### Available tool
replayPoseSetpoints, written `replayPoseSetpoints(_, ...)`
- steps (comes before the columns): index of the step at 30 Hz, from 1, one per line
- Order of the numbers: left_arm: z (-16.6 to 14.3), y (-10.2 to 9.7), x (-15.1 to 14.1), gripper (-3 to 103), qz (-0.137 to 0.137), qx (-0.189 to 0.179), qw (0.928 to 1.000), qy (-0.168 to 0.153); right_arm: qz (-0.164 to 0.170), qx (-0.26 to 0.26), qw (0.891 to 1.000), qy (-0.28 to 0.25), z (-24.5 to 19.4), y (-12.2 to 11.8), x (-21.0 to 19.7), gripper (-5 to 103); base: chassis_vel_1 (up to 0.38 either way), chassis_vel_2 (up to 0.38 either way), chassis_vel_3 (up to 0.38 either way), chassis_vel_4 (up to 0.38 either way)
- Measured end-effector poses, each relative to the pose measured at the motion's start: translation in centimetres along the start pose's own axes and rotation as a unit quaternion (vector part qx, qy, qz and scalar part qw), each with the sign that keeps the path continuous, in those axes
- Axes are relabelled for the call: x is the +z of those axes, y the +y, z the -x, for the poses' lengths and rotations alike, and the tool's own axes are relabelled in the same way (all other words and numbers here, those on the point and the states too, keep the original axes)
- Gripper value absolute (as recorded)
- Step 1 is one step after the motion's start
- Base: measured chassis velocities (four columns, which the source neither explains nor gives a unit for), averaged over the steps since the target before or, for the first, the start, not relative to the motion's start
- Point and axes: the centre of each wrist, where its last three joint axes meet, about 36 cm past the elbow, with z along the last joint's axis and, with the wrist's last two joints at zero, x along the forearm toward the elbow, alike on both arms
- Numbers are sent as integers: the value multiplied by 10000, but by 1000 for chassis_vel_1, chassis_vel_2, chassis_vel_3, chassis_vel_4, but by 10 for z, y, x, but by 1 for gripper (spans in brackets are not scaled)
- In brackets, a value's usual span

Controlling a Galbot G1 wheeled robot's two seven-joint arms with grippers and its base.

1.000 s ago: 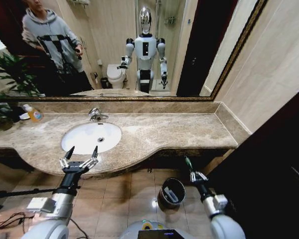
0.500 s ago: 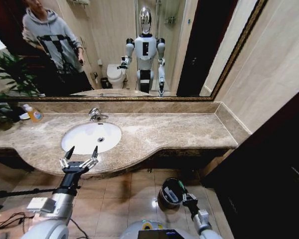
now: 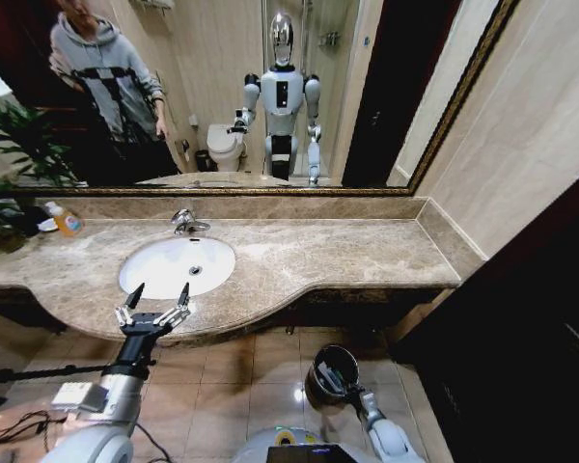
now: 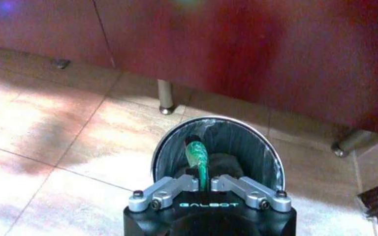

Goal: Pick up the trash from the sink and place it in the trash bin.

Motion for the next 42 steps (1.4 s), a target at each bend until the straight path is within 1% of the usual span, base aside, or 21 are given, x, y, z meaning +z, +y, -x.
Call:
replayPoseSetpoints(5, 0, 0, 0, 100, 0, 0, 10000, 0, -136, 67, 9996, 234, 35, -9, -4, 5, 0, 0, 0, 0)
replayPoseSetpoints(6, 0, 0, 0, 100, 0, 0, 10000, 0, -136, 67, 9996, 234, 35, -9, -4, 5, 0, 0, 0, 0)
replayPoseSetpoints(9, 0, 0, 0, 100, -1, 0, 10000, 1, -214, 141, 9987, 434, 55, -14, 3, 5, 0, 0, 0, 0)
replayPoseSetpoints(14, 0, 0, 0, 100, 0, 0, 10000, 0, -201, 141, 9977, 624, 62, -15, 12, 5, 0, 0, 0, 0)
replayPoseSetpoints(16, 0, 0, 0, 100, 0, 0, 10000, 1, -310, 125, 9970, 698, 64, -21, 21, 5, 0, 0, 0, 0)
replayPoseSetpoints(23, 0, 0, 0, 100, 0, 0, 10000, 0, -282, 183, 9971, 681, 65, -25, 22, 5, 0, 0, 0, 0)
replayPoseSetpoints(24, 0, 0, 0, 100, 0, 0, 10000, 1, -267, 196, 9971, 679, 64, -26, 21, 2, 0, 0, 0, 0)
replayPoseSetpoints(26, 0, 0, 0, 100, 0, 1, 10000, 0, -247, 209, 9972, 678, 64, -26, 20, 2, 0, 0, 0, 0)
replayPoseSetpoints(30, 0, 0, 0, 100, 0, 0, 10000, 0, -236, 238, 9973, 660, 62, -28, 20, 24, 0, 0, 0, 0)
replayPoseSetpoints(31, 0, 0, 0, 100, 0, 0, 10000, 0, -236, 238, 9973, 660, 62, -28, 20, 24, 0, 0, 0, 0)
replayPoseSetpoints(33, 0, 0, 0, 100, 0, 0, 10000, 0, -245, 242, 9973, 651, 61, -28, 21, 35, 0, 0, 0, 0)
replayPoseSetpoints(34, 0, 0, 0, 100, 0, 0, 10000, 0, -245, 242, 9973, 651, 61, -28, 21, 35, 0, 0, 0, 0)
replayPoseSetpoints(36, 0, 0, 0, 100, 0, 0, 10000, 0, -229, 243, 9972, 672, 58, -27, 23, 45, 0, 0, 0, 0)
replayPoseSetpoints(37, 0, 0, 0, 100, 0, 0, 10000, 0, -227, 243, 9972, 676, 57, -26, 24, 45, 0, 0, 0, 0)
replayPoseSetpoints(38, 0, 0, 0, 100, 0, 0, 10000, 0, -213, 247, 9972, 667, 55, -26, 25, 51, 0, 0, 0, 0)
replayPoseSetpoints(39, 0, 0, 0, 100, 0, 0, 10000, 0, -213, 247, 9972, 667, 55, -26, 25, 51, 0, 0, 0, 0)
replayPoseSetpoints(41, 0, 0, 0, 100, 0, 0, 10000, 0, -188, 245, 9977, 602, 53, -28, 23, 62, 0, 0, 0, 0)
replayPoseSetpoints(42, 0, 0, 0, 100, 0, 0, 10000, 0, -188, 245, 9977, 602, 53, -28, 23, 62, 0, 0, 0, 0)
